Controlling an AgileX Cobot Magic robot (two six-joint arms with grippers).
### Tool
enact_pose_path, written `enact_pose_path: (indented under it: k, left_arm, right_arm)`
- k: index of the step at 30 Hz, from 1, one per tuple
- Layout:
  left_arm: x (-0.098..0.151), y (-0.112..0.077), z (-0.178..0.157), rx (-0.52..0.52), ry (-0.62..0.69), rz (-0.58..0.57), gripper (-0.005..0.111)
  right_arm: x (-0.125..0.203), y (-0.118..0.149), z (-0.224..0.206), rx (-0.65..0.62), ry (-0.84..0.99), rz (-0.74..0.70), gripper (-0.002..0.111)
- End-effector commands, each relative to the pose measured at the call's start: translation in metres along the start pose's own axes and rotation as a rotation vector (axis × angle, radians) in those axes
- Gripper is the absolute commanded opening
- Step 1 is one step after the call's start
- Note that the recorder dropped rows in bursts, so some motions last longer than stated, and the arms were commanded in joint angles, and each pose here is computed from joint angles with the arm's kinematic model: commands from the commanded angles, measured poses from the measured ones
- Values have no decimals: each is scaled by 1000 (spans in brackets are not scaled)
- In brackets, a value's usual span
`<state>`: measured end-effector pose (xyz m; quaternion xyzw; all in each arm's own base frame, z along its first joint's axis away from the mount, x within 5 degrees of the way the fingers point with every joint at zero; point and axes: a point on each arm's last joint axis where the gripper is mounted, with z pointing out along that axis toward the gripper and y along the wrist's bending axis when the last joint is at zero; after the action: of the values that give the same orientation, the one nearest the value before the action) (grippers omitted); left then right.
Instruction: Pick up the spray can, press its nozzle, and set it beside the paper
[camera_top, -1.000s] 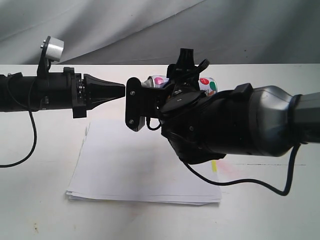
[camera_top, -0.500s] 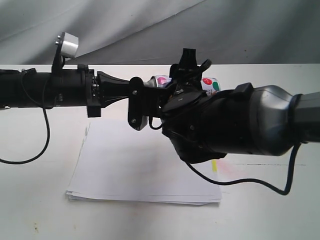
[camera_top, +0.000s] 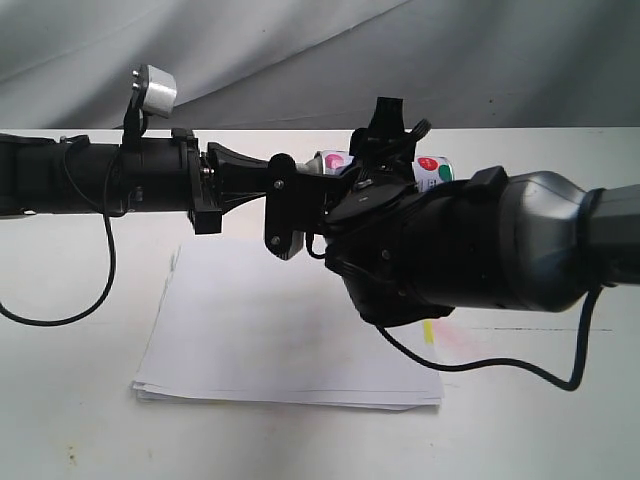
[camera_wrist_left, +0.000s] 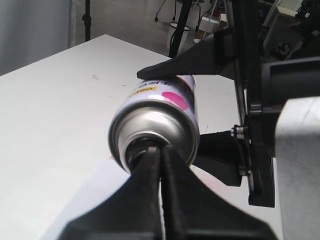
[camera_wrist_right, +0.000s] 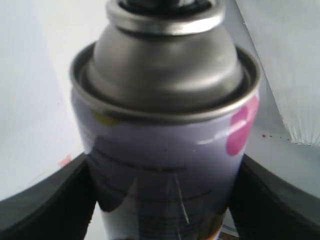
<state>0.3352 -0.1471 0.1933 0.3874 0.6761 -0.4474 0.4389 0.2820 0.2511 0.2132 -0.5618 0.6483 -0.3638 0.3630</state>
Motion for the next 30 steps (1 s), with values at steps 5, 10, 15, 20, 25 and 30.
enact_pose_path:
  k: [5,10,15,20,25,30]
  left_arm:
    - [2,-2,6,10,10,6,0]
    - [2,-2,6,10,10,6,0]
    - [2,-2,6,10,10,6,0]
    - [2,-2,6,10,10,6,0]
    - [2,-2,6,10,10,6,0]
    - [2,-2,6,10,10,6,0]
  right_arm:
    - [-6,-9,-4,41,-60,-23,0]
    - [-6,-9,-4,40,-62,-24,0]
    - [-7,-9,-4,43,-68,-28,0]
    - [-7,-9,-4,44,-68,-29,0]
    - [-7,-9,-4,42,-70,-30,0]
    - [-7,-9,-4,41,-71,-30,0]
